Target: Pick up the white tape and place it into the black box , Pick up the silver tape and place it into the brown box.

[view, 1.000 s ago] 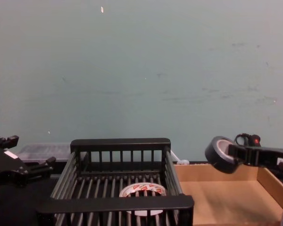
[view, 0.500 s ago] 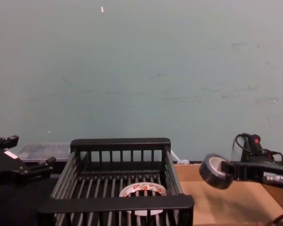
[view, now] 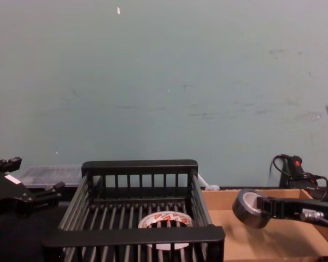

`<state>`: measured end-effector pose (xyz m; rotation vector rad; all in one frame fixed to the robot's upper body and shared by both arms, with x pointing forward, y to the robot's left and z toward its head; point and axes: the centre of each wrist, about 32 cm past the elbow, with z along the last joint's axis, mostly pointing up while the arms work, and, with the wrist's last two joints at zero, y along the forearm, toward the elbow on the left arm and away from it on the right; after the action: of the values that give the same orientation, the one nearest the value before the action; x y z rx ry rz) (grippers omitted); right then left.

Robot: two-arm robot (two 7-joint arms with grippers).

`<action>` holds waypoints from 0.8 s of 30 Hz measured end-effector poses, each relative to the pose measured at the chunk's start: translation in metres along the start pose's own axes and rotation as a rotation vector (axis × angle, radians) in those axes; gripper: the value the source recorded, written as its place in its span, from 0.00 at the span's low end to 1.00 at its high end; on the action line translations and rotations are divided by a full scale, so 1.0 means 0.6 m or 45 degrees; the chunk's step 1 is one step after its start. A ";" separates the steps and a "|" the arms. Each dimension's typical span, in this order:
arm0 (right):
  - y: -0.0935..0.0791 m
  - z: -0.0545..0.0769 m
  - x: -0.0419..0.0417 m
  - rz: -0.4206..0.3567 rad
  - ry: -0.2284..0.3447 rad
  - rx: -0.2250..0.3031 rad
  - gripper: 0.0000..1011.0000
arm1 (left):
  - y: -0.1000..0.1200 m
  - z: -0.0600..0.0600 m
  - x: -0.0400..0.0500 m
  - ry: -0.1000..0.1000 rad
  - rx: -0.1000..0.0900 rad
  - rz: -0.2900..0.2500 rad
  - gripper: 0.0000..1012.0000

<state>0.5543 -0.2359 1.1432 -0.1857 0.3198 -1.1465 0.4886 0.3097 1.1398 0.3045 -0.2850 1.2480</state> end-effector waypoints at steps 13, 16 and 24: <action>0.000 0.000 0.000 0.001 -0.002 0.001 0.25 | 0.000 0.000 0.000 0.000 0.000 0.000 0.99; -0.001 0.000 0.000 0.001 -0.002 0.002 0.32 | 0.000 0.000 0.000 0.000 0.000 0.000 0.99; -0.001 0.000 -0.001 0.001 -0.002 0.003 0.58 | 0.000 0.000 0.000 0.000 0.000 0.000 0.99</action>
<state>0.5538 -0.2358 1.1435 -0.1844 0.3169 -1.1457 0.4886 0.3097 1.1398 0.3045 -0.2850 1.2480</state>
